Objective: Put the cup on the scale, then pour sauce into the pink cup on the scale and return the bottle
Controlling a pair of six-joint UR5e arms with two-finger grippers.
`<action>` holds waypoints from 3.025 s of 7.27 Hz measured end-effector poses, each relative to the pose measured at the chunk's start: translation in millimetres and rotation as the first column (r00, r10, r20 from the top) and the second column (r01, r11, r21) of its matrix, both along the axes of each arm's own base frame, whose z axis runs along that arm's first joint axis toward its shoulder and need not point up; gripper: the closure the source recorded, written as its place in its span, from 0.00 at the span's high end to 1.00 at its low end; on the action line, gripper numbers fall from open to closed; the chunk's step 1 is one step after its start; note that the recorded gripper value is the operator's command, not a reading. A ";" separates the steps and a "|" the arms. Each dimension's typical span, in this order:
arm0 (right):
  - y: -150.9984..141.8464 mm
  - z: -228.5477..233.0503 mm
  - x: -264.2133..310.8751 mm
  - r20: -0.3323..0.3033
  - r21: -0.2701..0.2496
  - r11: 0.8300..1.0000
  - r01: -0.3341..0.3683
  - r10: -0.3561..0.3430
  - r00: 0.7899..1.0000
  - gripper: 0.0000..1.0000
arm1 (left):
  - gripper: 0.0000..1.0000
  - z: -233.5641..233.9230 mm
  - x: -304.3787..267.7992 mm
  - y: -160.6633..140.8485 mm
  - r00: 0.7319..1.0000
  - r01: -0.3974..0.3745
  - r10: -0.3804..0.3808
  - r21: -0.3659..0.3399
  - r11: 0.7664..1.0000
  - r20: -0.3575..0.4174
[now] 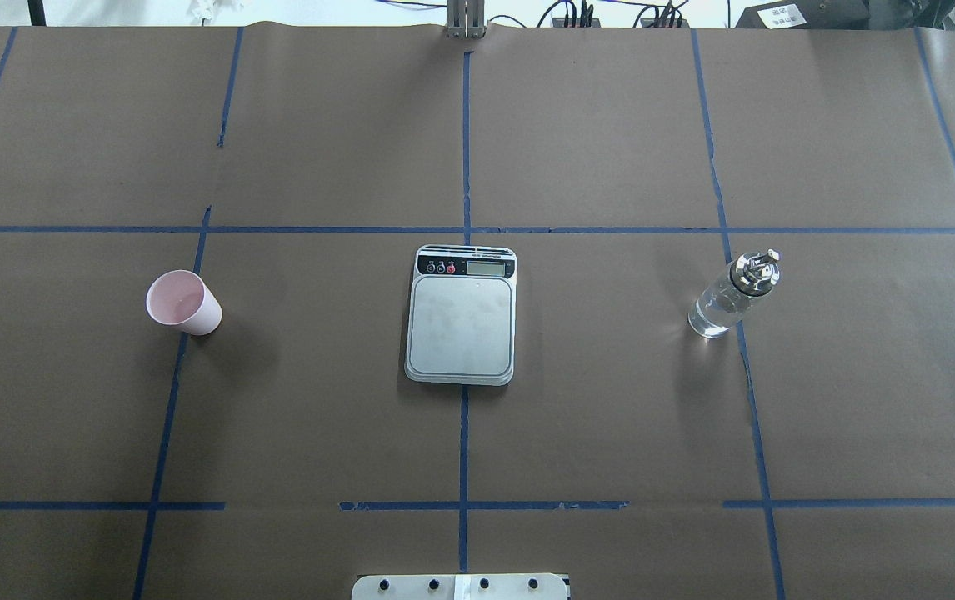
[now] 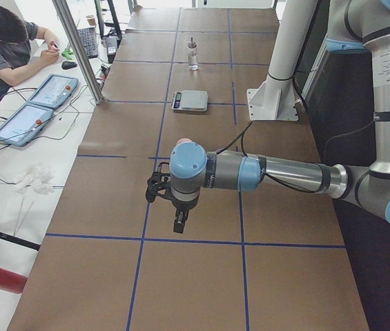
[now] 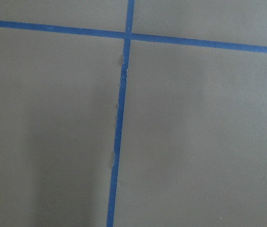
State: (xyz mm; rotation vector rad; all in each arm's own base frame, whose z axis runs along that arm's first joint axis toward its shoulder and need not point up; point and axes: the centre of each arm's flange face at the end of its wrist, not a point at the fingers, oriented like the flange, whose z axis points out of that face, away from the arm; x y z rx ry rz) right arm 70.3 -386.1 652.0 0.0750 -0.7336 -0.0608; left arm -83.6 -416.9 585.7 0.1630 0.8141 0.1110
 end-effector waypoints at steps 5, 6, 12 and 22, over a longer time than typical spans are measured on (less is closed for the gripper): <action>-45.2 -46.5 -2.5 -0.001 0.154 0.988 -0.002 0.003 1.000 1.00 | 1.00 -41.2 1.3 -12.0 1.000 0.001 -0.003 0.235 0.972 0.010; -50.1 -56.3 -2.2 -0.002 0.230 0.973 -0.004 0.004 1.000 1.00 | 1.00 -53.2 1.0 -16.4 1.000 0.000 -0.005 0.330 0.944 0.014; -51.7 -78.0 -4.4 0.035 0.345 0.939 -0.007 -0.006 0.999 1.00 | 1.00 -79.0 7.1 -39.0 1.000 -0.011 0.001 0.661 0.750 0.016; -49.9 -83.3 -6.0 0.048 0.339 0.941 -0.021 0.005 0.999 1.00 | 0.59 -161.6 306.9 3.7 0.927 0.333 -0.307 0.096 0.938 -0.217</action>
